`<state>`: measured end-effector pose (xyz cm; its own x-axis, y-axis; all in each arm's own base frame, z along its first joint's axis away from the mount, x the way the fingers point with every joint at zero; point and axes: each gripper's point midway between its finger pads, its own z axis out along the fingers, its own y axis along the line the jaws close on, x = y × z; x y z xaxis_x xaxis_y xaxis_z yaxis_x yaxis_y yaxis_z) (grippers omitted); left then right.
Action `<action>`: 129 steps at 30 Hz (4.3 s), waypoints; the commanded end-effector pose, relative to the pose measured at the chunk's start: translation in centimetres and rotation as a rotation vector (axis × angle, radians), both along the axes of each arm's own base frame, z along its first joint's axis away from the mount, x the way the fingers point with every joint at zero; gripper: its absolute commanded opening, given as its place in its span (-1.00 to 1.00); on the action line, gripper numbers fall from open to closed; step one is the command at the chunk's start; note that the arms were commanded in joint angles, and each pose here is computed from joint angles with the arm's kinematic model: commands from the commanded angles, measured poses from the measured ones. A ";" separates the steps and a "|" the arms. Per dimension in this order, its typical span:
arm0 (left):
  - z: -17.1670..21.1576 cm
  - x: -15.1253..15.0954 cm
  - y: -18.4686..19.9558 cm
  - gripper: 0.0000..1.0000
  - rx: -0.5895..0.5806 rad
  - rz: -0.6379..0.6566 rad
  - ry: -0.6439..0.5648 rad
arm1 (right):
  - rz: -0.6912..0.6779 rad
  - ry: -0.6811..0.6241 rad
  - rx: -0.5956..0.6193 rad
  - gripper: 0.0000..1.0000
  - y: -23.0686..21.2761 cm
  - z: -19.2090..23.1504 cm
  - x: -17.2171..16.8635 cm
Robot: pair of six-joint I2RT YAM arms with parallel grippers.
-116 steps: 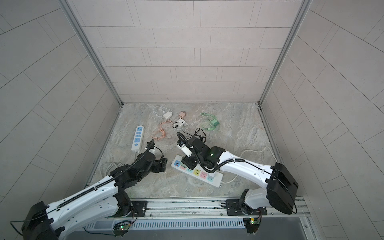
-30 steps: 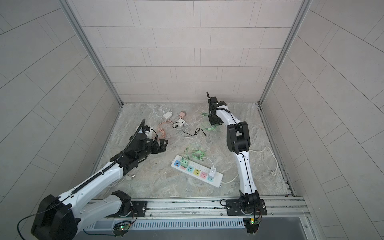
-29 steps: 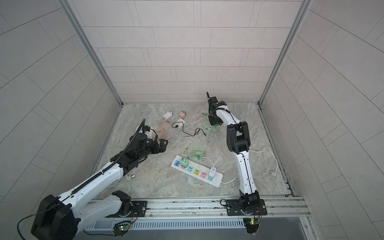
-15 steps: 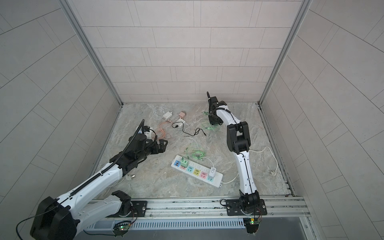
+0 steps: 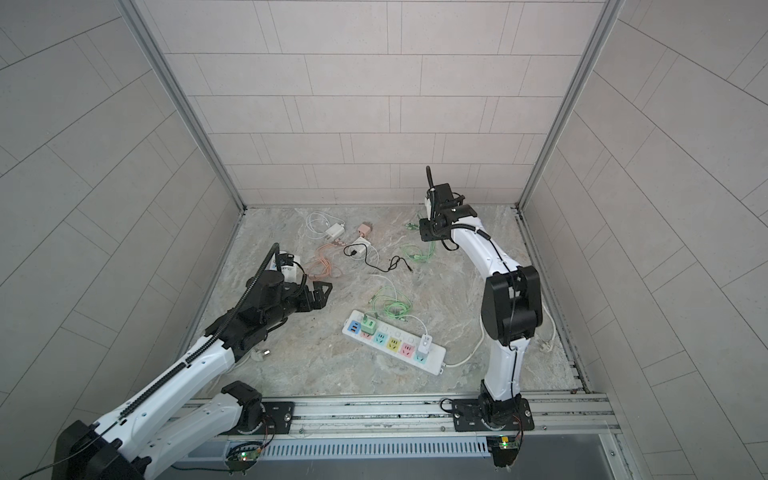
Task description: Insert the plug
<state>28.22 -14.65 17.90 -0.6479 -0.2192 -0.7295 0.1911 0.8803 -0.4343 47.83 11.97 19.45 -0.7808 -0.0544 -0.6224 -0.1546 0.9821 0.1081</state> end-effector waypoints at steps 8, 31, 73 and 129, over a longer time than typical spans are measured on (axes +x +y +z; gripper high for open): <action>2.6 0.2 -4.3 0.99 -0.215 -0.155 -0.058 | 0.182 -0.167 0.303 -0.77 10.4 1.8 -7.6; 1.2 2.3 -9.6 0.81 -0.380 -0.244 -0.043 | 0.286 -0.292 0.390 -0.77 16.6 -0.1 -12.0; -0.4 5.0 -12.9 -0.41 -0.518 -0.271 -0.004 | 0.384 -0.316 0.420 -0.73 19.2 -0.9 -14.6; -2.8 -0.2 -14.6 -0.53 0.021 -0.787 -0.601 | 0.369 -0.015 0.443 -0.01 12.2 -1.8 -17.7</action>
